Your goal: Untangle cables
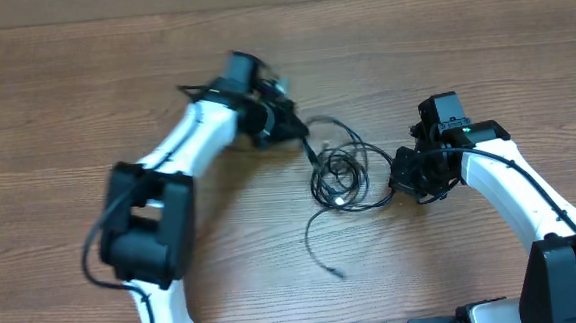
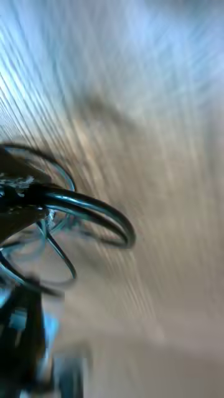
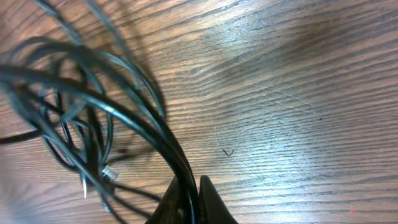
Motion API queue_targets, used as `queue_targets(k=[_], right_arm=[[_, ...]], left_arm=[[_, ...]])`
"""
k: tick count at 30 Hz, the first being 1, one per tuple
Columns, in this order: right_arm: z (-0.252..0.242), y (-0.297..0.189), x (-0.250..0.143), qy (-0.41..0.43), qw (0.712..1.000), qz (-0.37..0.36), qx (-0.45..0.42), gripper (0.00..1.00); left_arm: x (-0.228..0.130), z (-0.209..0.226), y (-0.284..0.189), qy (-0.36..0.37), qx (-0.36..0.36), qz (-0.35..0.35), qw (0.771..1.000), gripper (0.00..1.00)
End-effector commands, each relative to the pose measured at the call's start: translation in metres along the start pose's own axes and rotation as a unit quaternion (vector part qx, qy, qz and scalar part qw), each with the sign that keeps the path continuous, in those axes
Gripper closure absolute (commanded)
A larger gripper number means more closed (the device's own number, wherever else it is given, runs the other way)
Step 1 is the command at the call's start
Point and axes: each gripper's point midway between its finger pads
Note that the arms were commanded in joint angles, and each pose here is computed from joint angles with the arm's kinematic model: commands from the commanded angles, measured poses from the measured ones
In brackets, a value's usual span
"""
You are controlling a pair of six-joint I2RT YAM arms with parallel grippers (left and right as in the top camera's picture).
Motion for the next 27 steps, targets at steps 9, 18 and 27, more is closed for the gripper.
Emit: queue_targets(k=[9, 18, 27], right_arm=[[-0.001, 0.003, -0.002, 0.002, 1.000, 0.005, -0.002, 0.96], [-0.001, 0.003, -0.002, 0.002, 1.000, 0.005, -0.002, 0.96], [-0.001, 0.003, -0.002, 0.002, 1.000, 0.005, -0.002, 0.96]], left_arm=[[0.023, 0.017, -0.075, -0.067, -0.074, -0.017, 0.995, 0.29], [-0.024, 0.007, -0.022, 0.007, 0.053, 0.022, 0.998, 0.35], [-0.046, 0.007, 0.011, 0.088, 0.207, -0.018, 0.974, 0.43]])
Point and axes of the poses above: each gripper's point midway between its finger pads, its own y axis out along the fingers, its own z axis along the line the jaws close on, x = y × z, and after that the axes turned 6 degrees about -y, right-handed
